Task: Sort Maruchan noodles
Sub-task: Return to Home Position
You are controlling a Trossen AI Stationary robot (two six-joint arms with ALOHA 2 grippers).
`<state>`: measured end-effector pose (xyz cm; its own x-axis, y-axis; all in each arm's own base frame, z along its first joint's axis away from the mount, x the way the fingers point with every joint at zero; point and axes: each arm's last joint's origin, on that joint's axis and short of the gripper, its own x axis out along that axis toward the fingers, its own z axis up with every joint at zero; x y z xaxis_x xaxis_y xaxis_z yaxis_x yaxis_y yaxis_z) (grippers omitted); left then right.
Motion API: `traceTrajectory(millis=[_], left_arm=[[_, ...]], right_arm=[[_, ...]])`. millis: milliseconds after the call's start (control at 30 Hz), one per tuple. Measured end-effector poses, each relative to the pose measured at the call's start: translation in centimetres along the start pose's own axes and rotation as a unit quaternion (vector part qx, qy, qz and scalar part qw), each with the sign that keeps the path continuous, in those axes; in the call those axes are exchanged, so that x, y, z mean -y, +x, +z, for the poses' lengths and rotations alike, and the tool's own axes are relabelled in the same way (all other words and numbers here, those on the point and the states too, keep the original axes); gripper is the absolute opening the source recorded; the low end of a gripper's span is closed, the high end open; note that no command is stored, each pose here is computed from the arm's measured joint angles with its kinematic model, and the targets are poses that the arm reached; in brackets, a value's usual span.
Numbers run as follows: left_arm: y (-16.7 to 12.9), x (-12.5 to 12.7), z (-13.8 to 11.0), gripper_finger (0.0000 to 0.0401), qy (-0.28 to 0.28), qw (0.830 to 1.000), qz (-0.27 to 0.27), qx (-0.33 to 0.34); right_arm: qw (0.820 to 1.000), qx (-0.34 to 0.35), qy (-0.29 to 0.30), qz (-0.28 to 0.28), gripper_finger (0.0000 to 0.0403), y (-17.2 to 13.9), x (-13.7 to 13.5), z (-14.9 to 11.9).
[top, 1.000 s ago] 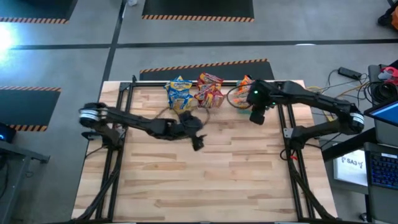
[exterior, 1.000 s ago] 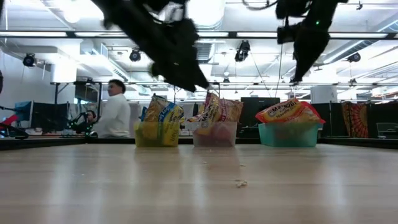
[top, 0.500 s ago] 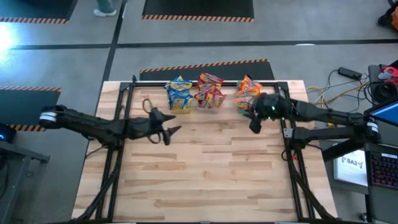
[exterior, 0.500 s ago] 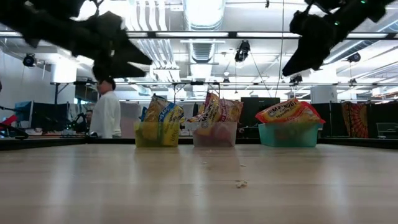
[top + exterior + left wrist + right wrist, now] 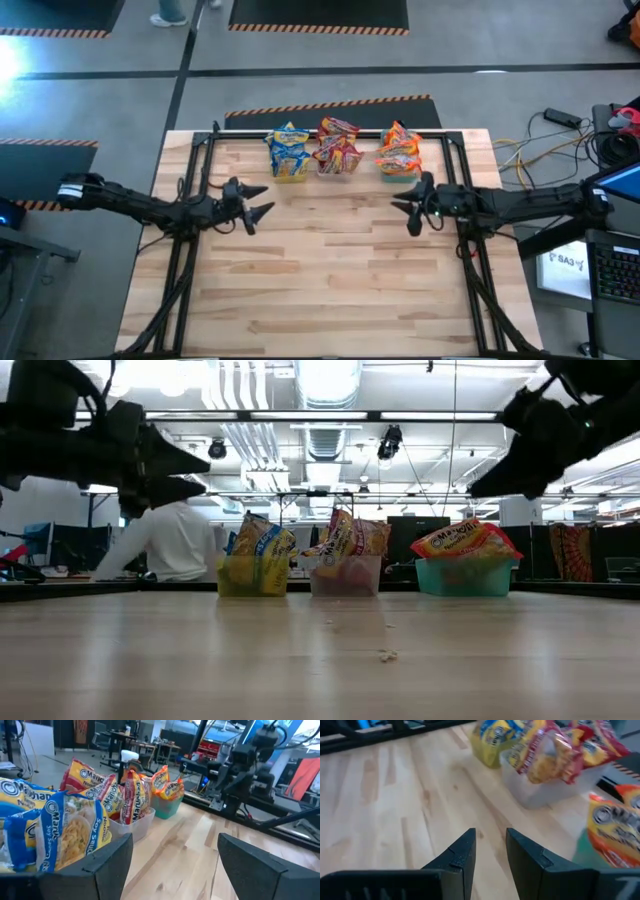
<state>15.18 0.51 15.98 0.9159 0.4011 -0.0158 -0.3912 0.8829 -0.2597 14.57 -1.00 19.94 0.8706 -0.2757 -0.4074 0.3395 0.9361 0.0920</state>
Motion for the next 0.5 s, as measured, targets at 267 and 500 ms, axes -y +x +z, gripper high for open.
traceTrajectory(millis=[267, 500], left_arm=[[-0.1, -0.4, -1.0, 0.0275, 0.001, 0.999, 0.023, -0.028], [-0.1, -0.8, -1.8, 0.0275, -0.002, 0.996, 0.070, -0.051]], right_arm=[[0.999, 0.039, 0.004, 0.002, 0.0095, 0.3, 0.0, -2.9], [0.997, 0.074, 0.021, 0.011, 0.0095, 0.9, 0.5, -5.8]])
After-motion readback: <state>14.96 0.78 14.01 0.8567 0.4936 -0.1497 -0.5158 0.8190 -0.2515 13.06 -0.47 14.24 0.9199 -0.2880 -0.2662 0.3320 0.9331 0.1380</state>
